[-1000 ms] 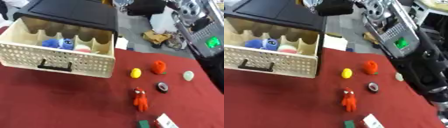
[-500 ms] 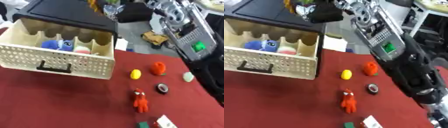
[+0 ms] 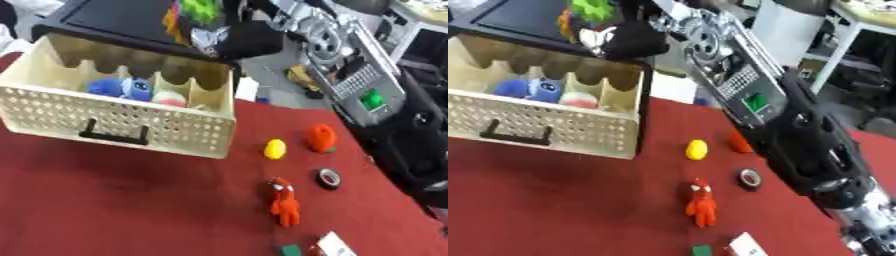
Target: Pick up objects from table and place into drawer.
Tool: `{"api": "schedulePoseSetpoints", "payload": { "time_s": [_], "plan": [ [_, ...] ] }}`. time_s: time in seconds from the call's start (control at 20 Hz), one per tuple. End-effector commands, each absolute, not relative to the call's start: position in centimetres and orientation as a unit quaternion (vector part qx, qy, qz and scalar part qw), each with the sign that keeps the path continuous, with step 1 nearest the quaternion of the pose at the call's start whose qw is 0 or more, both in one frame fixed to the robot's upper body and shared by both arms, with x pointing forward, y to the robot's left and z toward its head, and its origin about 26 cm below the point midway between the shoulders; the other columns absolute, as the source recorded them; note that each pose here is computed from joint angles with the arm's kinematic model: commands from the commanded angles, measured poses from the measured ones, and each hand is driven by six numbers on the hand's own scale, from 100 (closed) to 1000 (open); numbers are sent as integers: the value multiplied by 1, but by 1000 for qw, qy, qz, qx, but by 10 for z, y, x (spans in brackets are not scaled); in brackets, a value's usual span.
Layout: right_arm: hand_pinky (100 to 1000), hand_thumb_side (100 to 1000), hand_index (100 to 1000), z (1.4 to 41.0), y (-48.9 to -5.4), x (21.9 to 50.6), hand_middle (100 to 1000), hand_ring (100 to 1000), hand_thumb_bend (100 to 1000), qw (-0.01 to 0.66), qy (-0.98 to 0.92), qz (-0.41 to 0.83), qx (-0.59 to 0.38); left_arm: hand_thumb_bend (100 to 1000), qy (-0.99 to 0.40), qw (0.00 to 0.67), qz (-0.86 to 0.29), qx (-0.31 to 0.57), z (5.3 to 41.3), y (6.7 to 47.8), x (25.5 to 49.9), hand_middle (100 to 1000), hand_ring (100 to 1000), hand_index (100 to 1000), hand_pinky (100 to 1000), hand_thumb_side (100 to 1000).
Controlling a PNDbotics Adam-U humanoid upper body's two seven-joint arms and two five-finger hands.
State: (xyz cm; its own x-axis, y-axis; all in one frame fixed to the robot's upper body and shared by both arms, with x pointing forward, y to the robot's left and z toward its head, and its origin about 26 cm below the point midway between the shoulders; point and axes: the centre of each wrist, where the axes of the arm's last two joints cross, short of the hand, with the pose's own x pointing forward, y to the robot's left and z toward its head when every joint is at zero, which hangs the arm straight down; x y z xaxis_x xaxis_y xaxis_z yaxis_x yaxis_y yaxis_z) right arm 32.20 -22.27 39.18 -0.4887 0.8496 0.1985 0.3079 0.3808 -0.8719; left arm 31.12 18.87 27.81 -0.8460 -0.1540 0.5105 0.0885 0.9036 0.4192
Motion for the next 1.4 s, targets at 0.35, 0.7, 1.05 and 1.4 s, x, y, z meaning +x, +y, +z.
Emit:
{"api": "schedulePoseSetpoints", "payload": {
  "time_s": [0.35, 0.7, 1.05, 1.4],
  "plan": [
    [348, 449, 422, 397, -222, 323, 274, 479, 218, 324, -757, 401, -402, 100, -939, 264, -220, 12, 285, 186, 308, 384, 337, 765, 415, 1000],
    [357, 459, 441, 395, -221, 324, 289, 485, 222, 322, -748, 409, -411, 100, -938, 266, -220, 11, 284, 186, 308, 384, 337, 763, 415, 1000],
    [391, 487, 475, 392, -222, 328, 312, 507, 213, 318, -733, 413, -436, 100, -938, 266, -221, 9, 284, 186, 308, 383, 337, 763, 415, 1000],
    [388, 489, 470, 387, -224, 335, 310, 506, 192, 321, -721, 408, -460, 100, -938, 267, -221, 8, 283, 185, 308, 382, 337, 762, 415, 1000]
  ]
}}
